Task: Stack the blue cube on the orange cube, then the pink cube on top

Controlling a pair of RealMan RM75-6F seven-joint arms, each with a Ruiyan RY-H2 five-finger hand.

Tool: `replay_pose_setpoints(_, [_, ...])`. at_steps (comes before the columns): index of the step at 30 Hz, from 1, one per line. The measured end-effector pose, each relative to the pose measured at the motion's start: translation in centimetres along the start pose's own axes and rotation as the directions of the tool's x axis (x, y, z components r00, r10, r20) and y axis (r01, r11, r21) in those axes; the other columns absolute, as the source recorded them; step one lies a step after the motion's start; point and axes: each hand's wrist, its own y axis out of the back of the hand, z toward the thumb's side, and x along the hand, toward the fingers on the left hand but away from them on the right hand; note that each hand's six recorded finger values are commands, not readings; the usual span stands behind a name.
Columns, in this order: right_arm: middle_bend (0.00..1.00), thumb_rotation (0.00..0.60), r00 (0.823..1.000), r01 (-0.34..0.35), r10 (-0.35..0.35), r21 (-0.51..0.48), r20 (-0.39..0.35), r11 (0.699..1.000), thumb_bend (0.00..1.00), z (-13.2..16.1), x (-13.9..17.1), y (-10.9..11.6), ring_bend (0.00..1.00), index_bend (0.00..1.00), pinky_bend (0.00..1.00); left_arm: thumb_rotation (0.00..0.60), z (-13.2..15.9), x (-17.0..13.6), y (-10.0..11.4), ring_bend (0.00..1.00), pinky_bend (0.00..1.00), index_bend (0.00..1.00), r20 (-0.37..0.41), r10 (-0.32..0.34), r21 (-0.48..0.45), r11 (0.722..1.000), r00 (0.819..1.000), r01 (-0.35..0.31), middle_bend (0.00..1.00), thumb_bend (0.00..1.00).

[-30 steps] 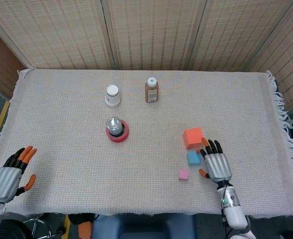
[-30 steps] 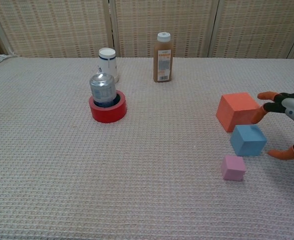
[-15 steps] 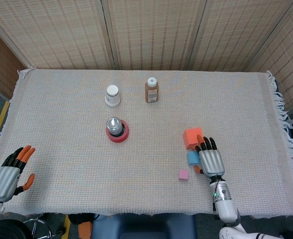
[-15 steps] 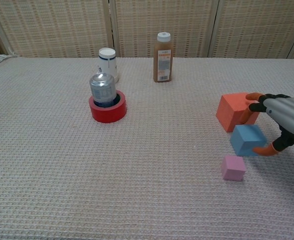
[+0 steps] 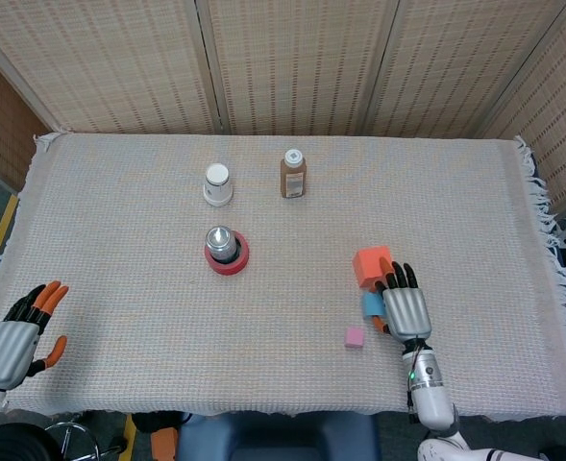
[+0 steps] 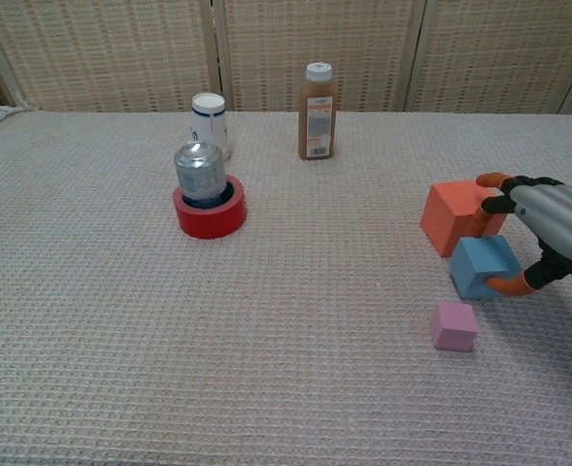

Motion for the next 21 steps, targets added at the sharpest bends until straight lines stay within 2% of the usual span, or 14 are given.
replay_pose_setpoints(7, [0.0,0.6,0.998,0.038,-0.041,-0.052,-0.048,0.998,0.24,0.3,0.5,2.8,0.0,0.5,0.0,0.6,0.0,-0.1,-0.1,0.0,0.14,0.0,-0.001,-0.002,0.003,1.0,1.0,0.002,0.0,0.45])
replay_pose_setpoints(12, [0.0,0.6,0.993,0.073,-0.08,-0.082,-0.09,0.994,0.24,0.3,0.0,6.5,0.0,0.5,0.0,0.6,0.2,0.0,-0.2,0.0,0.14,0.0,0.0,-0.005,0.005,1.0,1.0,0.005,0.0,0.45])
replay_pose_setpoints(15, [0.0,0.6,0.991,0.093,-0.1,-0.083,-0.088,0.992,0.24,0.2,-1.1,8.2,0.0,0.5,0.0,0.6,0.2,0.1,-0.2,0.0,0.14,0.0,0.0,-0.007,0.006,1.0,1.0,0.007,0.0,0.45])
replay_pose_setpoints(21, [0.0,0.6,0.997,0.048,-0.051,-0.057,-0.061,0.997,0.24,-0.3,-3.7,8.8,0.0,0.5,0.0,0.6,0.2,0.2,-0.4,0.0,0.14,0.0,-0.006,-0.014,0.012,1.0,1.0,0.014,0.0,0.45])
